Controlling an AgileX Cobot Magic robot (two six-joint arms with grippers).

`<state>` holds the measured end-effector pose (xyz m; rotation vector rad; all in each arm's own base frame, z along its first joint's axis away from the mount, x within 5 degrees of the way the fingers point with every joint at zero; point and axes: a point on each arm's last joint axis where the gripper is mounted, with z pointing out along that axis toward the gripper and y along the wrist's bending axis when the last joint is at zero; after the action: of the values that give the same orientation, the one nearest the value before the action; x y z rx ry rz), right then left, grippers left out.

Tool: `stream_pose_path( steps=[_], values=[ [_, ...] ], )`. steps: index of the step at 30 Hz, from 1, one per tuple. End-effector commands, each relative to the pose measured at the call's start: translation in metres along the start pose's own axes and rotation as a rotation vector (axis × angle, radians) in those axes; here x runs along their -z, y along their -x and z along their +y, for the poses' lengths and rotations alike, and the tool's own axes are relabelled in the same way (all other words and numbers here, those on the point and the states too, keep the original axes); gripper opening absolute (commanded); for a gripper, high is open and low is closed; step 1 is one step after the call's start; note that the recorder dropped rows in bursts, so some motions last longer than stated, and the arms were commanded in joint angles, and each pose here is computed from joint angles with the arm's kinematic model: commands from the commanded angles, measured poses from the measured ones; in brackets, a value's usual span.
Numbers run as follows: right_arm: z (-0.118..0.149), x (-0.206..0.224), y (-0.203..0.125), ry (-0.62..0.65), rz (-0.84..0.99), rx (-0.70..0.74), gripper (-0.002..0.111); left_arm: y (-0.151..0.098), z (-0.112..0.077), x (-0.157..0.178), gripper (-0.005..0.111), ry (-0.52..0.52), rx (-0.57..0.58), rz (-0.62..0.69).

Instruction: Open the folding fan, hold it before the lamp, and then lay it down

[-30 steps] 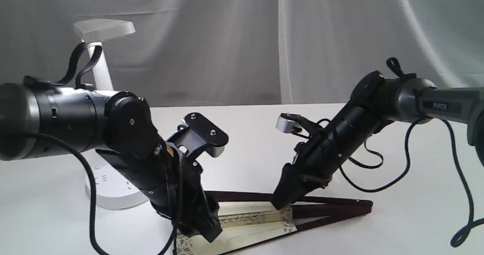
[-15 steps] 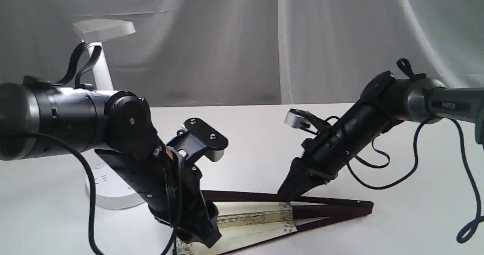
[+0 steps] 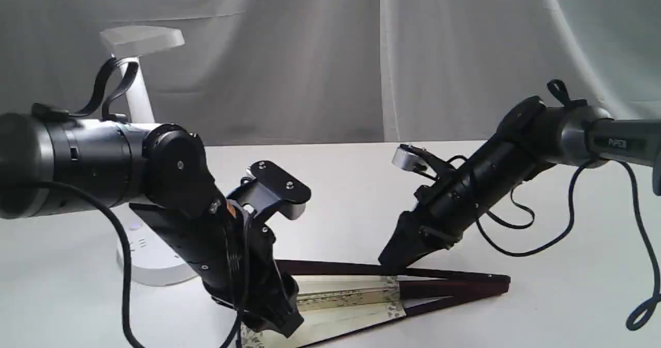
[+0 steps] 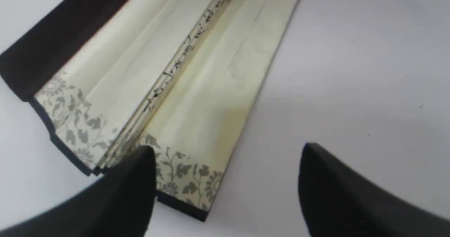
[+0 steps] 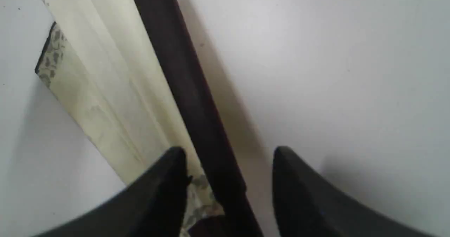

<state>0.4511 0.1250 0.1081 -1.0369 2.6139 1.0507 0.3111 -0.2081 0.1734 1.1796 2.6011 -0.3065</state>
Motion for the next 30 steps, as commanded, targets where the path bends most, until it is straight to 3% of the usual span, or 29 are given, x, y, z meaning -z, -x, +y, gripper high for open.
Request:
stream_pose_path(
  steps=[1, 18, 27, 30],
  values=[
    [-0.001, 0.002, -0.002, -0.007, 0.012, -0.008, 0.047, 0.002, -0.002, 0.005, 0.058, -0.005, 0.015, -0.015],
    [-0.009, -0.015, -0.007, 0.039, 0.005, -0.091, 0.038, 0.002, -0.002, 0.005, 0.058, -0.003, 0.015, -0.018],
    [-0.008, -0.014, -0.006, 0.049, -0.013, -0.098, 0.004, 0.002, -0.002, 0.005, 0.058, -0.003, 0.017, -0.018],
    [-0.005, -0.011, -0.002, 0.065, -0.044, -0.097, 0.000, 0.002, -0.002, 0.005, 0.058, -0.003, 0.017, -0.018]
  ],
)
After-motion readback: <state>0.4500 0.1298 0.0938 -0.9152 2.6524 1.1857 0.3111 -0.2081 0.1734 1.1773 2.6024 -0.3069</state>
